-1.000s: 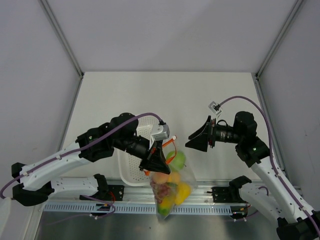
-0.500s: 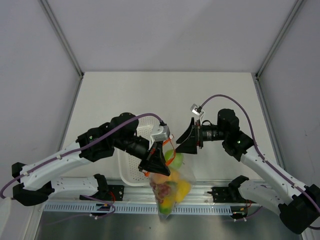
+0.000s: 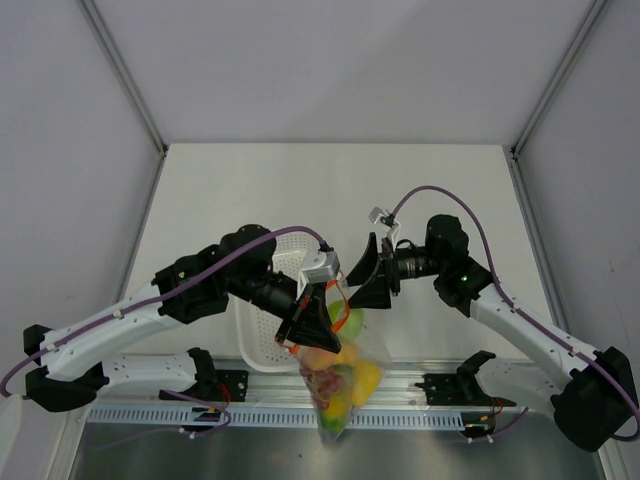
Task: Place the food in the zip-top bag and seal the zipper
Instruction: Zip the zipper food storage bag at the center of the board.
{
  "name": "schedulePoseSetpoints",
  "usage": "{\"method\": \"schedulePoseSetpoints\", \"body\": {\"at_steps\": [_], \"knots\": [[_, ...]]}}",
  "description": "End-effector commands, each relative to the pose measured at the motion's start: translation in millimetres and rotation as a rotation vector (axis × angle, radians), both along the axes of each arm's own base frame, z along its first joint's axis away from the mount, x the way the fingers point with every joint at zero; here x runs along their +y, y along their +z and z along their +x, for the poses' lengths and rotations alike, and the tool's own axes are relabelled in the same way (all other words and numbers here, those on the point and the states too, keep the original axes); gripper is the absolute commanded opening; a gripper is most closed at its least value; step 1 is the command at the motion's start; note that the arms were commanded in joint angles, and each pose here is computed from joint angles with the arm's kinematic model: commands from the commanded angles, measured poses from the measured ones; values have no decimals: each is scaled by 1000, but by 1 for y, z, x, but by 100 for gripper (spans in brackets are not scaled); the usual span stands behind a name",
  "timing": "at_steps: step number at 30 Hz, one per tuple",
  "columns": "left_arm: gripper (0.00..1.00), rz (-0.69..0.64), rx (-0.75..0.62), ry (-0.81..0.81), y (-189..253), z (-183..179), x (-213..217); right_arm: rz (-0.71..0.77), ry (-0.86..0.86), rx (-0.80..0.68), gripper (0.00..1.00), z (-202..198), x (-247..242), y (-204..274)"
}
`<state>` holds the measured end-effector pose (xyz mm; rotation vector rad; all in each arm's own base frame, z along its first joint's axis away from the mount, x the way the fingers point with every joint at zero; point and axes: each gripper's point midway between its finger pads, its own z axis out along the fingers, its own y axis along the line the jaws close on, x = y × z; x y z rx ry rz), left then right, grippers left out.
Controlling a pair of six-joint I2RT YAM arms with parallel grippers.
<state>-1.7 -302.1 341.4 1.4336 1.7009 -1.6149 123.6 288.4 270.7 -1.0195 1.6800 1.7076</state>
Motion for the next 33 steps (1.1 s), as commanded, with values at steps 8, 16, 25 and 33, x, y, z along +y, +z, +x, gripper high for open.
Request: {"method": "schedulePoseSetpoints", "body": {"at_steps": [8,16,25,33], "knots": [[1,-87,-18,-27,22,-3,-2,134,106,-126,76,-17,4,32],[1,-92,-16,-24,23,-3,-1,145,145,-113,30,-22,9,35],[1,-63,-36,53,11,8,-2,146,53,-112,0,-17,8,39],[1,87,-56,295,-31,53,-17,49,-279,-69,0,12,-28,38]]}}
